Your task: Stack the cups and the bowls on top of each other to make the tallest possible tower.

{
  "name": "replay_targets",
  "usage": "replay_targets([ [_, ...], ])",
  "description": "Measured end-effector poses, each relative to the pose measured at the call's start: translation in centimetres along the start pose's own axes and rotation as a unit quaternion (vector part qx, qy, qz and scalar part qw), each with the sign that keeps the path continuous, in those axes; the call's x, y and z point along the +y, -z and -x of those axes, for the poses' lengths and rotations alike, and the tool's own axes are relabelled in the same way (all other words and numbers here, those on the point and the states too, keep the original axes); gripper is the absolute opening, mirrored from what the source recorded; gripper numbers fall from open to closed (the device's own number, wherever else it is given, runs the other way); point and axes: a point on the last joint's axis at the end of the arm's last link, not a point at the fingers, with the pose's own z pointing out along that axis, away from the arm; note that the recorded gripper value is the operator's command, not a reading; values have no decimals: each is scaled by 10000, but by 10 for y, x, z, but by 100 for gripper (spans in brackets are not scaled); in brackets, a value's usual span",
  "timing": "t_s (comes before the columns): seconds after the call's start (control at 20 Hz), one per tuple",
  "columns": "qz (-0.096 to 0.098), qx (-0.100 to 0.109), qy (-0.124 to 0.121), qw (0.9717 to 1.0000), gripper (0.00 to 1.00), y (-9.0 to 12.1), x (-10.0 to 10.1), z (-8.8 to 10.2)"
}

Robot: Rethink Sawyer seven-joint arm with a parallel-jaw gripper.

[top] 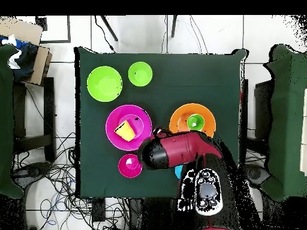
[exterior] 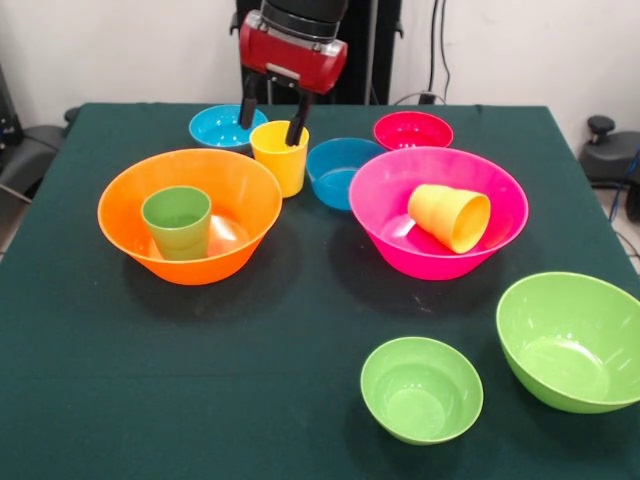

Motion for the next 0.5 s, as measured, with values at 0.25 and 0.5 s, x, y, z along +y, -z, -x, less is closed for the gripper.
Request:
replay_targets([
  [0.25,-52,12,101,9999,100,5,9,-9],
  [0.5,-141,1,138,9998,100,8,10,-13],
])
